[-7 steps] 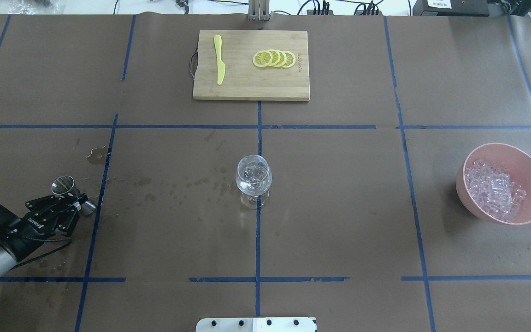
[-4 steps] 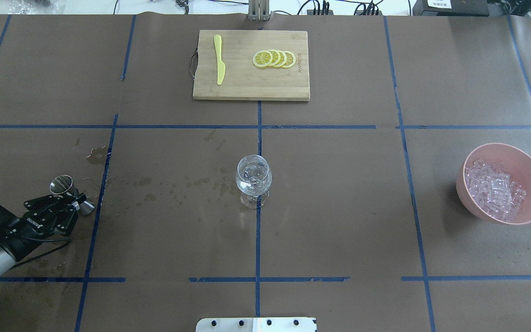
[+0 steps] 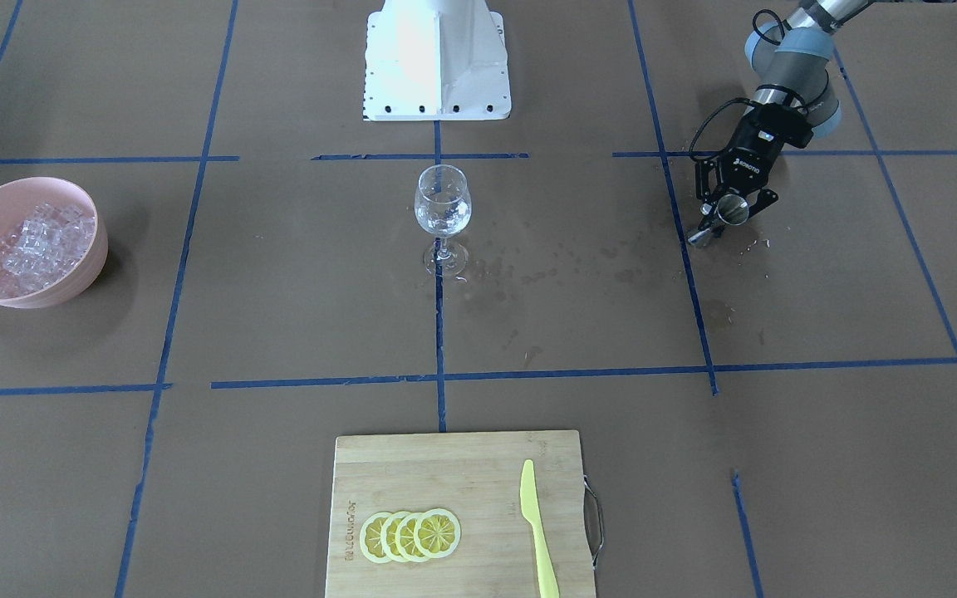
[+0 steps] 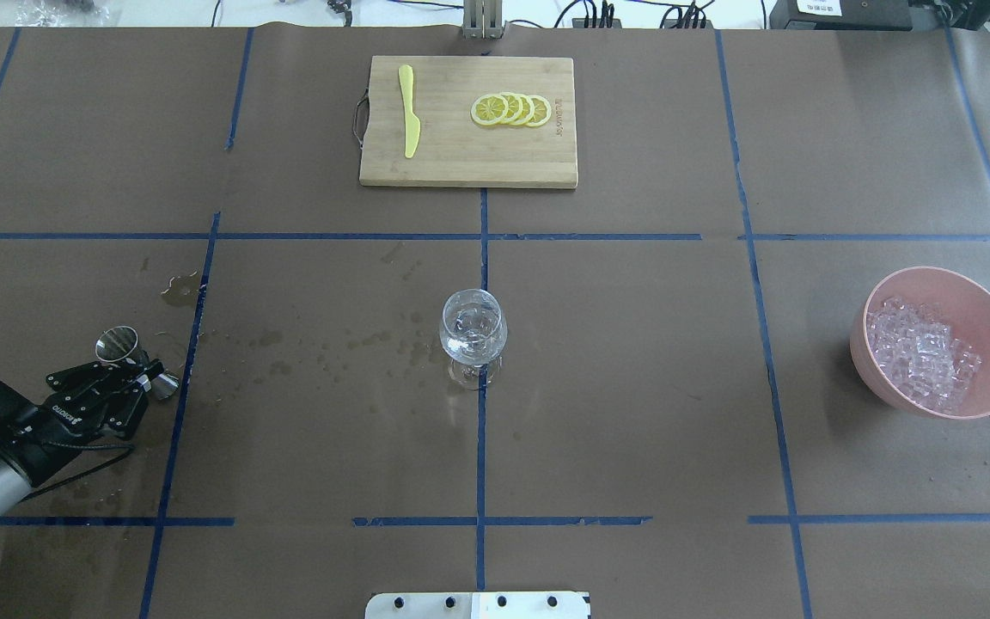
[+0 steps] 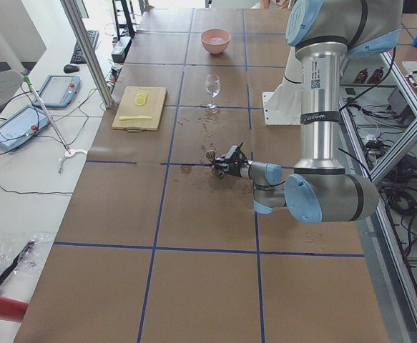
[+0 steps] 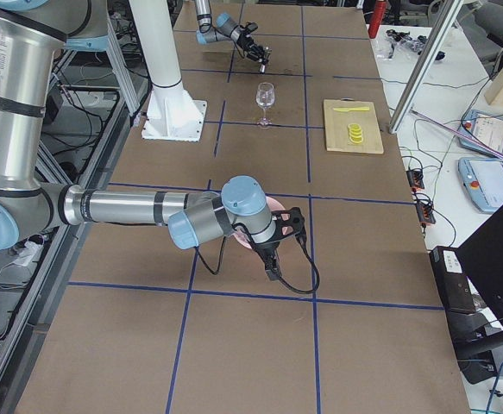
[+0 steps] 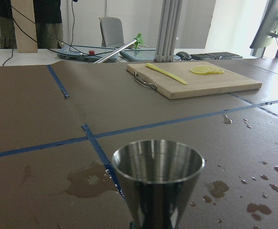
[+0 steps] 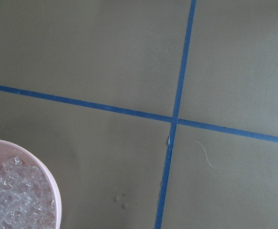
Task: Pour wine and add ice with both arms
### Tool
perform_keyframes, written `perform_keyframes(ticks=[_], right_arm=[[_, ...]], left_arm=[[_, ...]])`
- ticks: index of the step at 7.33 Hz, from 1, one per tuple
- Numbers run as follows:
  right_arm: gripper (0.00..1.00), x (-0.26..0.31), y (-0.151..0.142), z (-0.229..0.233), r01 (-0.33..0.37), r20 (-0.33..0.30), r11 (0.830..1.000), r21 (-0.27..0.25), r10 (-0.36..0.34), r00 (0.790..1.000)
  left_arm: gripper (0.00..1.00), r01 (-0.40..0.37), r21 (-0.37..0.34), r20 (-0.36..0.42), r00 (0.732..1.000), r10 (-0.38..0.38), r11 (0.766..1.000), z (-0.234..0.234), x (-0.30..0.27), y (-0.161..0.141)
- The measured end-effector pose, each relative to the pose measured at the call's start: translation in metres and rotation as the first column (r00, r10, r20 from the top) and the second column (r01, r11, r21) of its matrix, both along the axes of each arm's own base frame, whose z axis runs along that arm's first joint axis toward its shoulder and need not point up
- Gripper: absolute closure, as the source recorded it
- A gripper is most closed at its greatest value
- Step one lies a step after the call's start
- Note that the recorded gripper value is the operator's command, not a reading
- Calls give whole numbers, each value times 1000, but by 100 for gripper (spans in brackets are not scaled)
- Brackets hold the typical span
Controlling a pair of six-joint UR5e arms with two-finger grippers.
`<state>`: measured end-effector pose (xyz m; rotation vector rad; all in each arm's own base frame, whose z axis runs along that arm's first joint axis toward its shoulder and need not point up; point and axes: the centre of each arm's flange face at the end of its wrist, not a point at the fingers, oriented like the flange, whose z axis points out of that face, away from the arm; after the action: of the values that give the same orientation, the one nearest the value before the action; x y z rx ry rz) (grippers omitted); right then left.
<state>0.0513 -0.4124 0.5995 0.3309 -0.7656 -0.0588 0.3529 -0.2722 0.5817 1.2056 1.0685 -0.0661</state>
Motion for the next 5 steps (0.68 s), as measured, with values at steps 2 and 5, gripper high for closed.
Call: perform_keyframes(ticks=[2,5], right_arm=[[0,0,0,0,0,0,1000,0,0,1000],[0,0,0,0,0,0,1000,0,0,1000]], left_arm=[[64,17,0,-5,1000,-17,1000,-1,-1,-1],[53,24,0,-9,1000,-24,1000,-2,-1,-1]])
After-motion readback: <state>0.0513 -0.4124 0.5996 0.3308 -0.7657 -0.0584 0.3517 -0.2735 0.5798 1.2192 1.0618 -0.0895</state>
